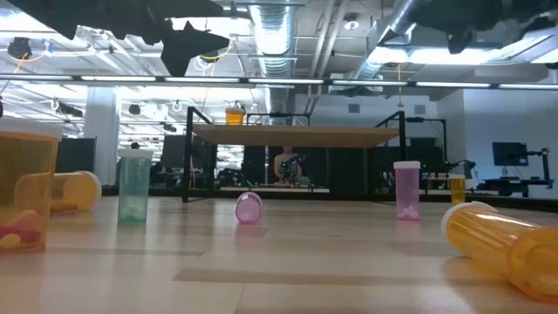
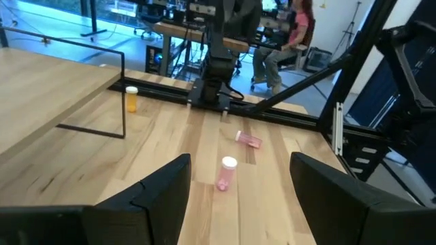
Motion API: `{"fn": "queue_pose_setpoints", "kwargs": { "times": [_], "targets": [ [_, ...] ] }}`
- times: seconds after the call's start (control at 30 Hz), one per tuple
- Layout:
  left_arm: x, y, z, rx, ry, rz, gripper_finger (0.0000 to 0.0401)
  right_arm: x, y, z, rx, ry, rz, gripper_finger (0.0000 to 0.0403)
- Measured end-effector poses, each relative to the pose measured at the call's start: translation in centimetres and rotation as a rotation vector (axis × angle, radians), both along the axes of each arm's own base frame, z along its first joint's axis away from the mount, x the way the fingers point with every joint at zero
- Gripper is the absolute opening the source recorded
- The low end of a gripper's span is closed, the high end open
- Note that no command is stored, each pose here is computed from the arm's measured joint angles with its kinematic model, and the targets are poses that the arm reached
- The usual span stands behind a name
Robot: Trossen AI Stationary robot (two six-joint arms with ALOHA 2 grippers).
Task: Pick and place medicine bottles onto shelf by color
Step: Put the middle pink pill bottle on the shelf
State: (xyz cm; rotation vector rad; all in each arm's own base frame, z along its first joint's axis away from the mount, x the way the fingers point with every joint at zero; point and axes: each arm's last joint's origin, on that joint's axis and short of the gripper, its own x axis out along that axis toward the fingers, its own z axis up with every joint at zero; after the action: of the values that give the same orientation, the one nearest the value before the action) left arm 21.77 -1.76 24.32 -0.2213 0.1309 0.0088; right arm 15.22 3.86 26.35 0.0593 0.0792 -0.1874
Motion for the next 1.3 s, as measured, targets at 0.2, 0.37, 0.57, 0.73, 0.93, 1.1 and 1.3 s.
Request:
{"fn": "queue_pose_setpoints", "kwargs": {
  "times": [0.2,0.37,0.57,0.73,0.93,1.1,1.3],
  "targets": [
    [-0.3,0.0,-0.4,0.016,0.054,0.000,0.0237,1.8,0.5,-1.7,0.039,0.093,0.011,0.0075],
    [-0.9,0.3,-0.4,0.030,0.088,0.063,0.0237,3.0,1.2,-2.6,0.046,0.127,0.057,0.0142],
    [-1.1,0.4,-0.5,0.038,0.113,0.093,0.0237,4.6,1.7,-4.9,0.014,0.259,0.078,0.0209],
    [-1.2,0.4,-0.7,0.042,0.138,0.096,0.0237,6.3,2.5,-5.0,0.046,0.372,0.114,0.0231],
    [-1.2,0.4,-0.8,0.046,0.148,0.106,0.0237,8.6,3.4,-4.2,0.037,0.597,0.138,0.0230],
    [-1.2,0.4,-0.8,0.040,0.148,0.108,0.0237,9.9,3.8,-5.6,0.067,0.794,0.114,0.0223],
    [-1.2,0.4,-0.8,0.040,0.148,0.108,0.0237,11.1,3.5,-8.2,0.124,0.922,0.130,0.0220]
  ]
}}
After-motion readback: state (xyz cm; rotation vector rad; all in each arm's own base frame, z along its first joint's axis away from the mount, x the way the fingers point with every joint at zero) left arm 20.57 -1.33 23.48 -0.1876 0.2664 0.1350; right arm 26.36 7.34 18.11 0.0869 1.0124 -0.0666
